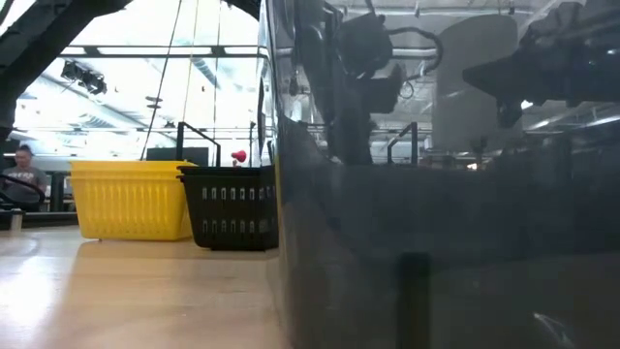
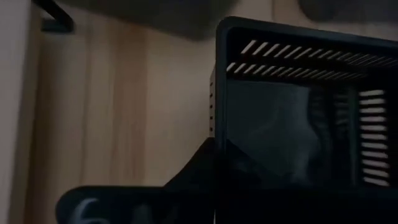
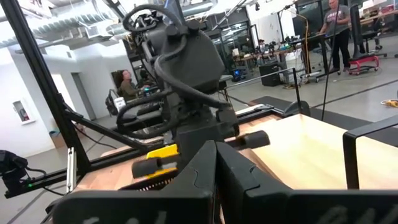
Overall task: Stack baskets on shelf by color
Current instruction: Stack the right black bin on top of the other black bin
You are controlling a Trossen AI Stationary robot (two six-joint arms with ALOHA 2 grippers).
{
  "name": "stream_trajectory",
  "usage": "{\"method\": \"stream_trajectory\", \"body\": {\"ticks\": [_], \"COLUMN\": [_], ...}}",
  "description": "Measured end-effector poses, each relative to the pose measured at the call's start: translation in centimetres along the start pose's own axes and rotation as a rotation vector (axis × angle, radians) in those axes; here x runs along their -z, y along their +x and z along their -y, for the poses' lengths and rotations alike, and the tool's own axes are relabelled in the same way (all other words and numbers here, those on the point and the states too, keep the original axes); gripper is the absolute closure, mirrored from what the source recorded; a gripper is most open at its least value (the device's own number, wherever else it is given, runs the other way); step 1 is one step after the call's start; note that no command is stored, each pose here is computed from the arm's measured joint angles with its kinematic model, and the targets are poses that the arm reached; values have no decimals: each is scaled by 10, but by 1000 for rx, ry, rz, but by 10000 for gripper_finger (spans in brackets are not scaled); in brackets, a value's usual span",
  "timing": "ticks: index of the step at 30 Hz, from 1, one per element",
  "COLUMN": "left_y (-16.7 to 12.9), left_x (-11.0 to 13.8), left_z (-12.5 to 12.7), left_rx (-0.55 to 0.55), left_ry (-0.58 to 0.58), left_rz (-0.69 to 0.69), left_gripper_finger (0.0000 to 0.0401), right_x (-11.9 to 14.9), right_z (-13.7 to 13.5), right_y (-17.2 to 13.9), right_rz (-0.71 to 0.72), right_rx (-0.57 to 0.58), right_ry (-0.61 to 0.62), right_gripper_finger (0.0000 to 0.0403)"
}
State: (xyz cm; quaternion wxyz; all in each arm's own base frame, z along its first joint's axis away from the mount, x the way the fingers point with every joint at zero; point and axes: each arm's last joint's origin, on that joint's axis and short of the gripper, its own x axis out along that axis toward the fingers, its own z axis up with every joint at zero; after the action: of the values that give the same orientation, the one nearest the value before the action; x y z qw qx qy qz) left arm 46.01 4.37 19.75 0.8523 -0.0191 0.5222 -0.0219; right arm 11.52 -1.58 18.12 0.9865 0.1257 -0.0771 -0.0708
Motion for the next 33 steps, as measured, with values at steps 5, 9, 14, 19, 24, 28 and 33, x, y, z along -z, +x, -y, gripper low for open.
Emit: {"method": "stream_trajectory", "body": {"ticks": [5,9,14,19,24,28,33], "left_y": [-19,-41,-71,-83,-83,-97,-117], "left_x": [-7,-22,-34,-31,-23,-20,-19], "left_z": [2,11,25,46,66,69,66], "left_rx": [13,16,30,56,51,-24,-139], "left_ry": [40,81,121,192,257,262,223], "left_rz": [-57,-34,-28,-99,-186,-192,-173], "left_gripper_finger": [395,393,394,393,392,392,391], "right_x": [0,0,0,0,0,0,0], "right_z": [0,0,0,0,0,0,0], "right_y": [0,0,0,0,0,0,0], "right_rz": [0,0,0,0,0,0,0], "right_rx": [0,0,0,0,0,0,0], "right_ry": [0,0,0,0,0,0,0], "right_gripper_finger": [389,389,389,389,389,389,389]}}
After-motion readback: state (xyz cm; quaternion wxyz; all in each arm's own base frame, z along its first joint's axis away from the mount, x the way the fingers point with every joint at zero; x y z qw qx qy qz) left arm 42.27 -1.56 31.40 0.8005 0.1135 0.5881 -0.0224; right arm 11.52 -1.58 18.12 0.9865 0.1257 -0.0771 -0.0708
